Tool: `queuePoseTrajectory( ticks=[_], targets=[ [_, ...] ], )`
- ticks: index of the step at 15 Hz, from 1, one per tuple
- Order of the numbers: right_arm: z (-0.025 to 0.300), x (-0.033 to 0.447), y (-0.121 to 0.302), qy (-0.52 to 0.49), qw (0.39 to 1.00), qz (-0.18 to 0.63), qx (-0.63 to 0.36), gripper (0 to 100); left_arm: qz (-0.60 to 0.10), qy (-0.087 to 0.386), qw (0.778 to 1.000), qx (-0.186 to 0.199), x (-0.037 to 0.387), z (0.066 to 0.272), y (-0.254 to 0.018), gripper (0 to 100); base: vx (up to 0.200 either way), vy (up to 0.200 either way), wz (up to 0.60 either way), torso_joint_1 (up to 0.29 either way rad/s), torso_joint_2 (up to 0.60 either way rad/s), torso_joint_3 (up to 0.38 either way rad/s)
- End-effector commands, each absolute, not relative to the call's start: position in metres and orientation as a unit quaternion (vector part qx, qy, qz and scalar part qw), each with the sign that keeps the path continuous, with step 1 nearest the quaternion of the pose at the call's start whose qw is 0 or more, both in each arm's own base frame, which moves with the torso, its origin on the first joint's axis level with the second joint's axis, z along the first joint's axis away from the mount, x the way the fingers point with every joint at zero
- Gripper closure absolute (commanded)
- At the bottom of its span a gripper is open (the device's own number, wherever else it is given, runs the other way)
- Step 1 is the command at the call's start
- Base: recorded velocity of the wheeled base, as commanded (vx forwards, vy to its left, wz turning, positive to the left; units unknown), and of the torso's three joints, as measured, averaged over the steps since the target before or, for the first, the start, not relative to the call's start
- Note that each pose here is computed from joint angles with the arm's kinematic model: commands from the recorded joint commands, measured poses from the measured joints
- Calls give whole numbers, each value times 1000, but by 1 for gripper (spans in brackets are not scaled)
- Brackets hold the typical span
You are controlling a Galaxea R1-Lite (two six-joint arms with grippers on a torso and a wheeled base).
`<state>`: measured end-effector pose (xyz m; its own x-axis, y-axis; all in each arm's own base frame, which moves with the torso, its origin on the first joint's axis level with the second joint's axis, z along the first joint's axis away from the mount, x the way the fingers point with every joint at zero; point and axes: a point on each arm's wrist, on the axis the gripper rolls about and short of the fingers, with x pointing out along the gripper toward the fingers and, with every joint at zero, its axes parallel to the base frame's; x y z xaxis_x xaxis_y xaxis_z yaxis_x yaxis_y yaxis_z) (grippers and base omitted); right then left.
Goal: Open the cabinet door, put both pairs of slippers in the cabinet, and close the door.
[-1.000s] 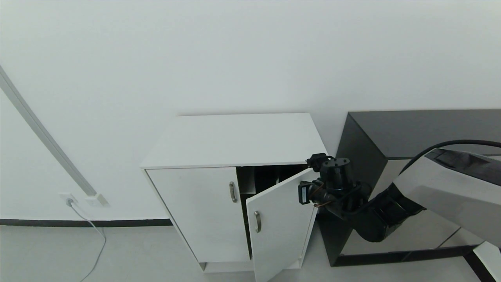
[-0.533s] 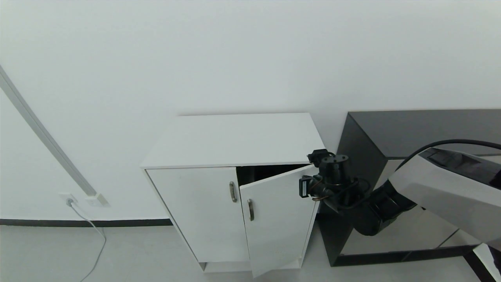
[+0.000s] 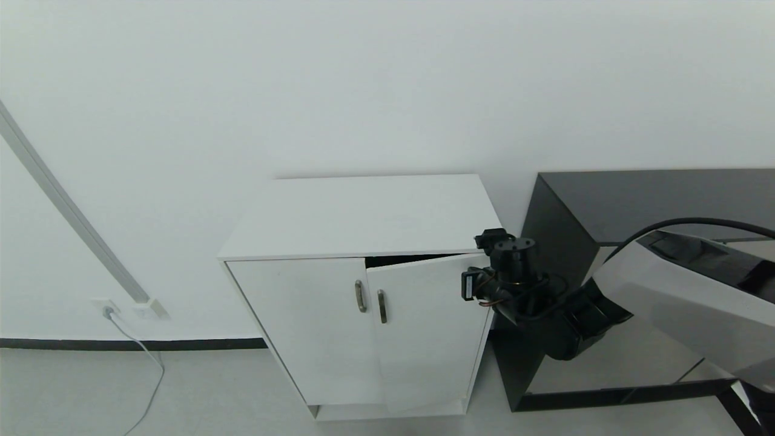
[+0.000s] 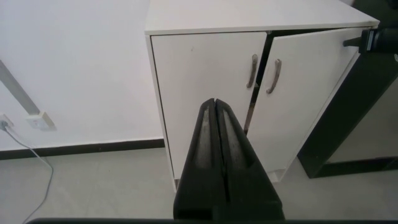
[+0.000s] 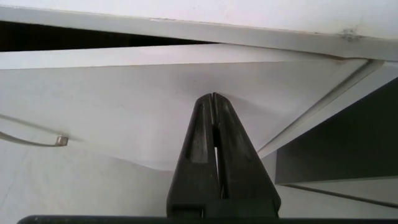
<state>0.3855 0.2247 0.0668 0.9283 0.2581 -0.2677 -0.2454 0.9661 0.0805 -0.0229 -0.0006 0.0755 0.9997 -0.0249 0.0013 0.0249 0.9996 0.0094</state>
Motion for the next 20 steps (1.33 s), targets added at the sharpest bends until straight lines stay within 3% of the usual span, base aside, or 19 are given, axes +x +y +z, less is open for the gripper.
queuePoseTrajectory(
  ticks=[1,15,20],
  targets=[
    [64,388,224,140,982,125,22,100,-12,0,1000,5,-23,75,-1,100,0,0,0,0,0,0],
    [58,397,222,131,987,96,20,100,-12,0,1000,5,-23,75,-1,100,0,0,0,0,0,0],
    [86,363,202,119,989,81,23,100,-12,0,1000,5,-23,75,-1,100,0,0,0,0,0,0]
  ],
)
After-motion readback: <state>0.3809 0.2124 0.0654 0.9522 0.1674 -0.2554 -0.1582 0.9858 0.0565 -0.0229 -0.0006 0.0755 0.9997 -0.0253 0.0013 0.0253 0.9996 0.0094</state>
